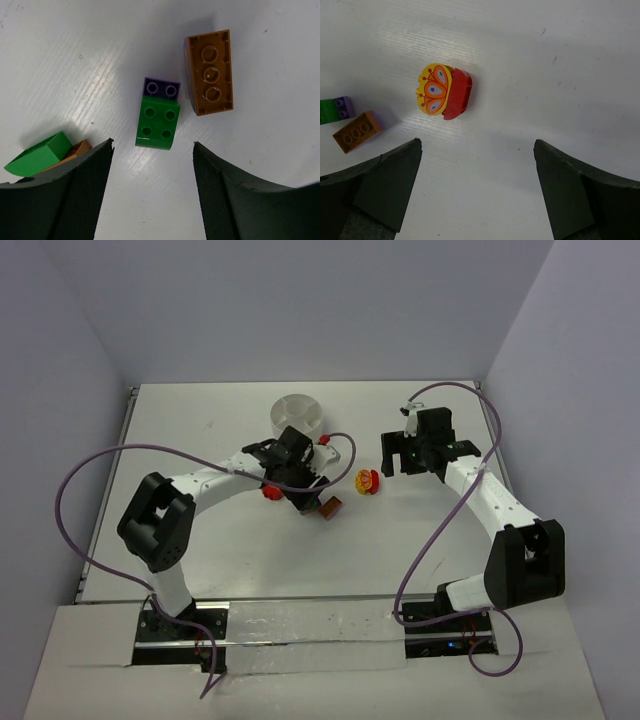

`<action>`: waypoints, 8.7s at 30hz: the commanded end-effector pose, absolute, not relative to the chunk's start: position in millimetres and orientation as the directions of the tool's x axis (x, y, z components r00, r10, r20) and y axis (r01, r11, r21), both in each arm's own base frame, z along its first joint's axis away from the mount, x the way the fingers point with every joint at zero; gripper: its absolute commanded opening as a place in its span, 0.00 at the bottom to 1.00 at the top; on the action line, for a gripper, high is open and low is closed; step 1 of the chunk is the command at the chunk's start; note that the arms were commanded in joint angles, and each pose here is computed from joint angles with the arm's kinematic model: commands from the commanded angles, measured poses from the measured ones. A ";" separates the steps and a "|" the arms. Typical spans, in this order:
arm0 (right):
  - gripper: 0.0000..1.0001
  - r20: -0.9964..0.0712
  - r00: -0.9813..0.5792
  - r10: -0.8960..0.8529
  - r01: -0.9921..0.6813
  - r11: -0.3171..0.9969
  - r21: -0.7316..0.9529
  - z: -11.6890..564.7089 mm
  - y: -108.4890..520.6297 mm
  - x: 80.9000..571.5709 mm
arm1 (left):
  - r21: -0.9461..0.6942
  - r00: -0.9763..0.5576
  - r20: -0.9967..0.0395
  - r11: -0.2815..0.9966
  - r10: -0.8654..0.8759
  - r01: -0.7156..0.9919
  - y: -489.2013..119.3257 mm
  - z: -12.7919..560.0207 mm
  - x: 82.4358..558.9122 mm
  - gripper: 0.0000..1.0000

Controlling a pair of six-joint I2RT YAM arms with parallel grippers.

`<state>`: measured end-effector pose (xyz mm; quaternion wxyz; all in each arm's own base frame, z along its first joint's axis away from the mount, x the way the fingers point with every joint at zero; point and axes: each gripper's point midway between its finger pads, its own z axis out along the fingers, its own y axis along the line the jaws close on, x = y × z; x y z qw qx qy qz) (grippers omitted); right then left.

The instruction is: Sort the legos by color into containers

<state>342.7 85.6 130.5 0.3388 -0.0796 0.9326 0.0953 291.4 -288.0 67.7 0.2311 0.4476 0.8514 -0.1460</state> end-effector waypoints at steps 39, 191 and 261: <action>1.00 -0.811 -0.557 -0.176 -0.626 0.731 0.272 214.2 152.2 318.2 | -0.173 -0.361 -0.774 0.374 0.521 0.911 -304.7 177.1 276.5 0.00; 0.00 -0.692 -0.273 -0.668 -0.753 0.596 -0.278 230.4 256.3 490.8 | -0.222 -0.144 -0.971 0.494 -0.191 0.841 -186.6 282.7 461.8 0.02; 0.77 -0.778 -0.147 -0.611 -0.765 0.569 -0.302 259.3 301.8 502.5 | -0.272 -0.142 -0.924 0.349 -0.354 0.897 -187.5 240.0 513.0 0.14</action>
